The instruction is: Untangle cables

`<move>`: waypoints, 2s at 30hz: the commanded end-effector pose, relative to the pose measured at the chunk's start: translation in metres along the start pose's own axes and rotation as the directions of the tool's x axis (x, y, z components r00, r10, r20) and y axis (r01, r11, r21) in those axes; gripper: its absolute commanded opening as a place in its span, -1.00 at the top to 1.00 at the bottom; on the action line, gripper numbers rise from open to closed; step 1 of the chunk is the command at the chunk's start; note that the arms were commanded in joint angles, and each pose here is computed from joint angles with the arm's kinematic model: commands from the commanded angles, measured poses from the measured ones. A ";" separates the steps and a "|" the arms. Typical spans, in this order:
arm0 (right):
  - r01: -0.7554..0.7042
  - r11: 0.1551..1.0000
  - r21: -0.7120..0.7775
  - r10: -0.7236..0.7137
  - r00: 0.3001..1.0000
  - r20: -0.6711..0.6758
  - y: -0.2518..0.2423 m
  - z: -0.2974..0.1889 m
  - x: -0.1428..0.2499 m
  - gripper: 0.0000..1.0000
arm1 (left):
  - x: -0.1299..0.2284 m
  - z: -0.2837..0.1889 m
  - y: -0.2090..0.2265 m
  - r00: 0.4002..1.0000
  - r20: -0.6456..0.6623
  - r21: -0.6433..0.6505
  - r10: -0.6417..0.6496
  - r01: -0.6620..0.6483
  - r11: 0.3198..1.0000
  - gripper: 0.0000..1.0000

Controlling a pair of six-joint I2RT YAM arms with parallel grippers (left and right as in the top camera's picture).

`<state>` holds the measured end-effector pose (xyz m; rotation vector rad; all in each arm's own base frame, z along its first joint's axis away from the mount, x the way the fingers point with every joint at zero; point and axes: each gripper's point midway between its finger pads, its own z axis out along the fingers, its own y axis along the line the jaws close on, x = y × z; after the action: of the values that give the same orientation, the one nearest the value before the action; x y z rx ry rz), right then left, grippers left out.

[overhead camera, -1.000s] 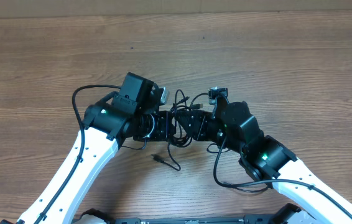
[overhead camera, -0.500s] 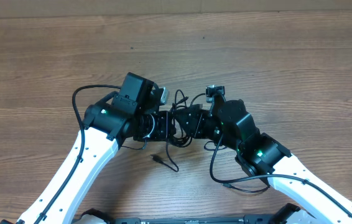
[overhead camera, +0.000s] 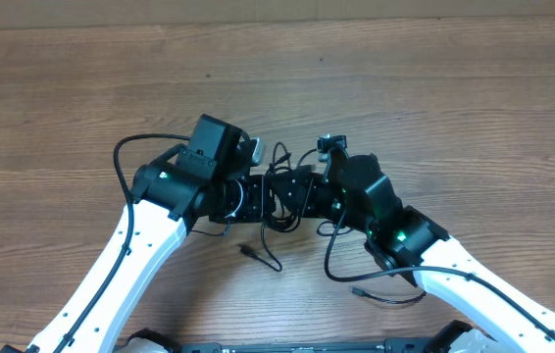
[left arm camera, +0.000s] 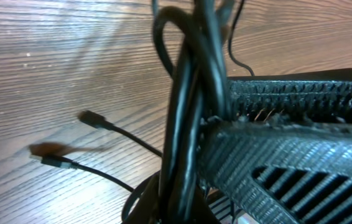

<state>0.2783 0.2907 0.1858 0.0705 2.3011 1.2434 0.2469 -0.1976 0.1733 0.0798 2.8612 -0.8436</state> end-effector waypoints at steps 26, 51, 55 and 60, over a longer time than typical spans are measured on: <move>0.001 0.979 -0.202 0.035 0.984 0.175 0.015 -0.098 -0.092 0.92 | -0.008 -0.004 0.016 0.996 0.042 -0.108 0.081 -0.076 0.991 0.92; -0.301 0.942 0.146 0.261 0.935 0.241 -0.113 -0.158 -0.087 -0.24 | 0.012 -0.005 -0.029 0.906 0.004 0.168 0.424 -0.419 0.892 0.91; -0.249 0.968 -0.018 0.250 0.965 0.075 -0.075 -0.149 -0.067 -0.01 | 0.008 -0.005 -0.031 0.918 0.016 0.170 0.396 -0.393 0.904 0.91; -0.206 0.973 -0.106 0.198 0.977 -0.075 -0.042 -0.134 -0.039 0.06 | 0.002 -0.006 -0.034 0.929 0.038 0.174 0.369 -0.370 0.913 0.92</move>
<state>0.2772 0.1257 0.2109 0.4207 2.3194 1.3491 0.2426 -0.2175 0.1841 0.6266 2.6624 -0.9487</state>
